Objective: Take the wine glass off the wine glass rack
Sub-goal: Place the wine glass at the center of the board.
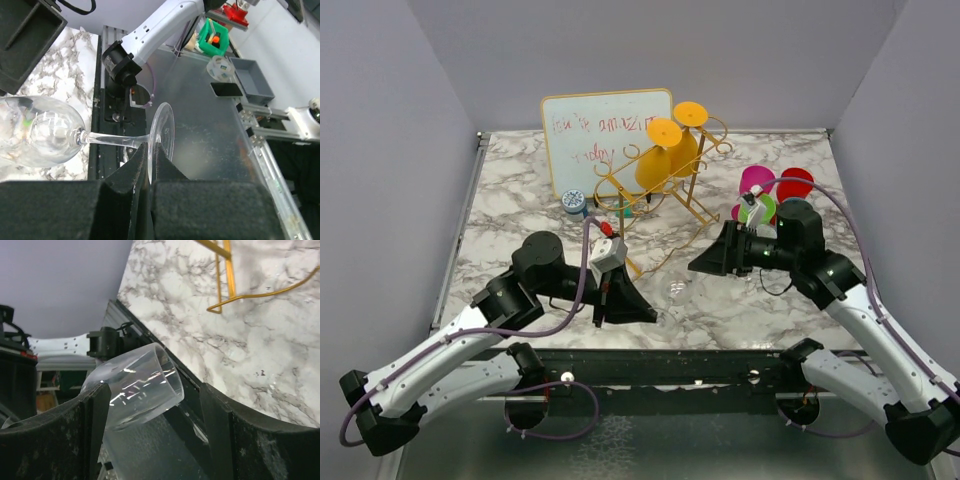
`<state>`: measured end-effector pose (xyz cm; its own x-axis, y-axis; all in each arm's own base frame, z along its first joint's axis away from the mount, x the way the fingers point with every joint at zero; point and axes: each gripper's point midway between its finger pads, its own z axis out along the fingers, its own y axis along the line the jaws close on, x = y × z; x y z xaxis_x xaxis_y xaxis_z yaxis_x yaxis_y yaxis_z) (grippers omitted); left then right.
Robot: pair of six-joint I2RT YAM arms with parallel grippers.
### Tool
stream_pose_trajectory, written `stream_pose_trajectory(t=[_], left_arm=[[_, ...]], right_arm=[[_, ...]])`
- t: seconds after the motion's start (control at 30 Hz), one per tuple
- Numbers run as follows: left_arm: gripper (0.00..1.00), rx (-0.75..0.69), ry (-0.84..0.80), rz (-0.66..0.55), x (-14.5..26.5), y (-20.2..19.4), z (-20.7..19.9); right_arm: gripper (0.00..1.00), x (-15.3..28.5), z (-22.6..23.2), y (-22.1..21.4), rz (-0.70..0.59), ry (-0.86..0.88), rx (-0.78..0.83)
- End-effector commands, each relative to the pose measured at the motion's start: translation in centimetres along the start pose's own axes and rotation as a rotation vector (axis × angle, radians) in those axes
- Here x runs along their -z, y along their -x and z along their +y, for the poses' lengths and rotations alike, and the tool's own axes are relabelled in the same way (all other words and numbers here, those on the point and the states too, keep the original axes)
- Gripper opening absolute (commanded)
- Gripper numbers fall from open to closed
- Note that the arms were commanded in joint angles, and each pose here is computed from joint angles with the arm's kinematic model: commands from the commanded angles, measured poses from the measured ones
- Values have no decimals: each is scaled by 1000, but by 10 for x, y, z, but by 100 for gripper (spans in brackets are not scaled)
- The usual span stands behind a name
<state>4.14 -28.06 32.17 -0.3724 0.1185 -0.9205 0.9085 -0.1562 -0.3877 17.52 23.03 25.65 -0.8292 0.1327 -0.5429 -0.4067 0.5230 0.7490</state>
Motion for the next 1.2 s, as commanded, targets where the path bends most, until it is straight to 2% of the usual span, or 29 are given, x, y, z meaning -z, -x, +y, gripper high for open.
stream_pose_trajectory(t=[0.0,0.17,0.23,0.43,0.63,0.7,0.8,0.97,1.17], left_arm=[[0,-193,-97,-15,5,2,-17],[0,-262,-144,-52,9,7,-29],[0,-293,-170,-105,9,16,-35],[0,-382,-205,-184,15,27,-48],[0,-387,-184,-166,18,20,-47],[0,-452,-210,-201,25,25,-59],[0,-500,-148,-283,36,34,-63],[0,-467,-121,-194,26,28,-47],[0,-502,-138,-185,19,29,-41]], right_arm=[[78,9,44,0,9,232,60],[76,23,79,-16,109,477,123],[75,28,85,-19,116,541,136],[74,33,88,-22,144,532,162],[51,47,107,-24,157,645,217],[48,53,111,-24,150,656,248],[47,61,118,-25,159,669,269],[44,71,129,-28,188,735,250],[42,78,137,-26,181,767,251]])
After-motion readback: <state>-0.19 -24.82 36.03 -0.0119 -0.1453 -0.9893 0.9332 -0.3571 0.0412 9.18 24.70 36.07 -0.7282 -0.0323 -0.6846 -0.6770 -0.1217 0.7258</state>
